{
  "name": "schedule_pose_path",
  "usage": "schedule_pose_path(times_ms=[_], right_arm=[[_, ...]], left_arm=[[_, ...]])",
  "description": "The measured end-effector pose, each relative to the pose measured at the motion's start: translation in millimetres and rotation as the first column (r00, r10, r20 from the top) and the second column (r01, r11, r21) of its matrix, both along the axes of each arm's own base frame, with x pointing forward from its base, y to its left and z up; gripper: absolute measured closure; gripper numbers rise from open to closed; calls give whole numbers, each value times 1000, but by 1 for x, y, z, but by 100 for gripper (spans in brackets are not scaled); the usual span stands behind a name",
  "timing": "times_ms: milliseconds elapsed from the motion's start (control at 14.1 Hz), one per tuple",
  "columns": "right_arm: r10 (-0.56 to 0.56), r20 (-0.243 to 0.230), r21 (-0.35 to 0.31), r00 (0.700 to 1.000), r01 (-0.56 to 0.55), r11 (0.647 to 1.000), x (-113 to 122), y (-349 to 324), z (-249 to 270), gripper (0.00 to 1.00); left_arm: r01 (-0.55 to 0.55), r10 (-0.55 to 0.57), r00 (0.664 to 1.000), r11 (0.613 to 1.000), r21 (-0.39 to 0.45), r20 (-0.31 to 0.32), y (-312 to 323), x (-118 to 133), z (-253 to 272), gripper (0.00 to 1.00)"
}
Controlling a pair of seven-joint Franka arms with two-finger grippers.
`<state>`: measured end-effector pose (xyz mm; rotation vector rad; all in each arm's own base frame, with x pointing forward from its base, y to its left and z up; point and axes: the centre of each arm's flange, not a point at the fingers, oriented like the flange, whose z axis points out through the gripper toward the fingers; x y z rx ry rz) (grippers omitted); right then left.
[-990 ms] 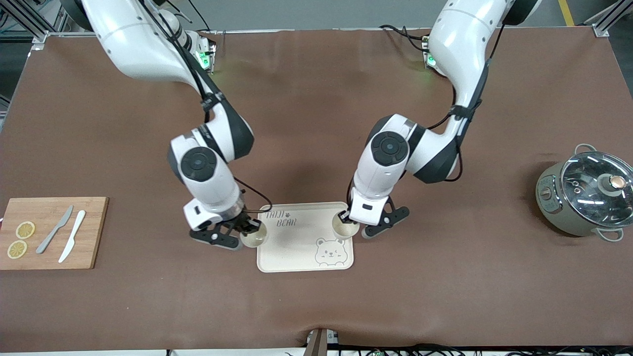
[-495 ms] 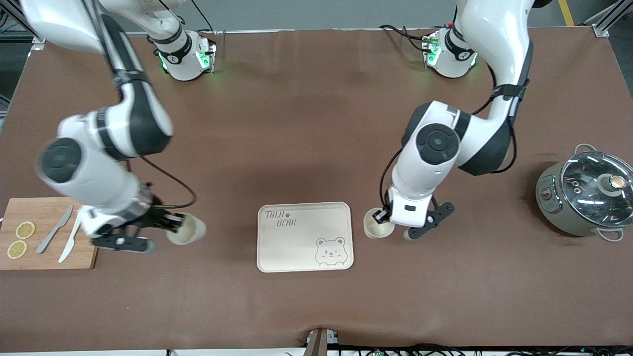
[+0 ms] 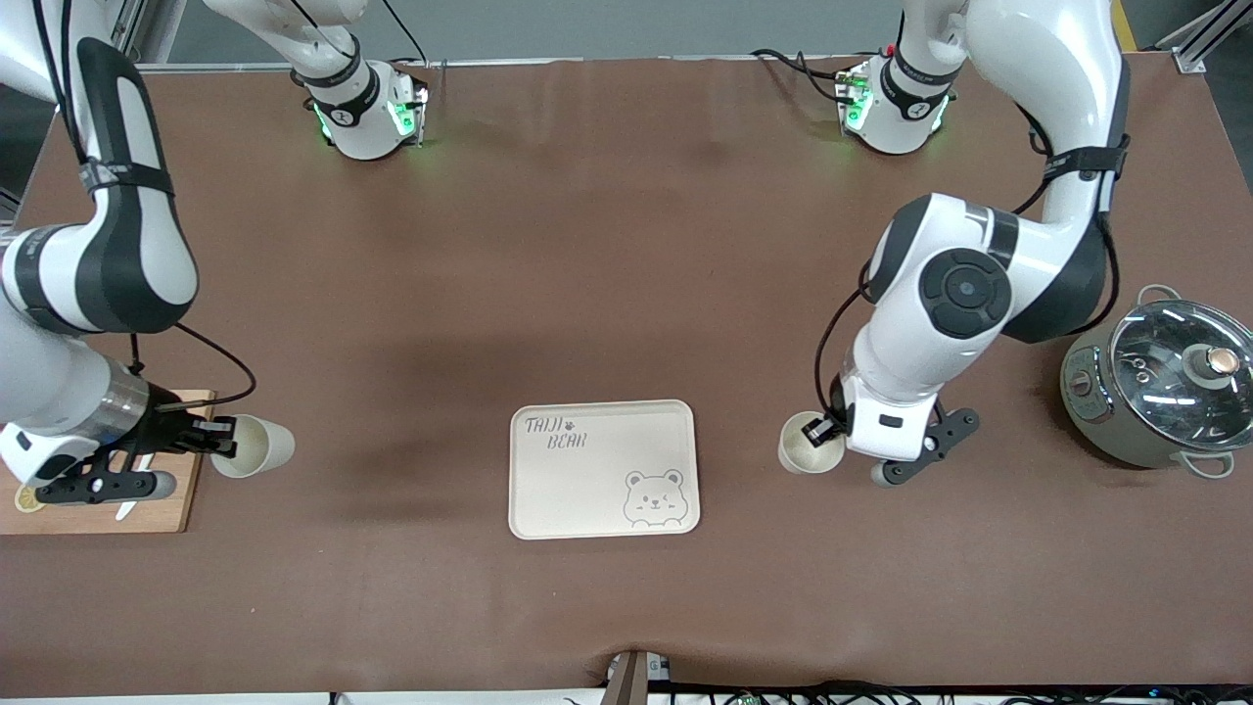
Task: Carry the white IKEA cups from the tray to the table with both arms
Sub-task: 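Lift one cup with the right gripper while the left gripper lifts another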
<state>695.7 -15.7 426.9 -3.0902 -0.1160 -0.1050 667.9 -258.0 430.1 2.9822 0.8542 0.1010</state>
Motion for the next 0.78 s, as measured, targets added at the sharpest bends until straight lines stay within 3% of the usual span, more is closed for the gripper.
schedule_pose_path(times_ms=[424, 566, 778], right_arm=[[19, 56, 2, 998, -19, 1000, 7, -14, -52, 96], [24, 90, 3, 996, -24, 1000, 3, -8, -82, 96], [27, 104, 5, 994, -28, 1000, -6, -2, -117, 96]], left_arm=[[71, -70, 996, 997, 25, -60, 77, 15, 1, 96], [102, -99, 992, 994, 28, -79, 107, 20, -5, 96], [148, -144, 983, 989, 25, -112, 162, 25, -20, 96]])
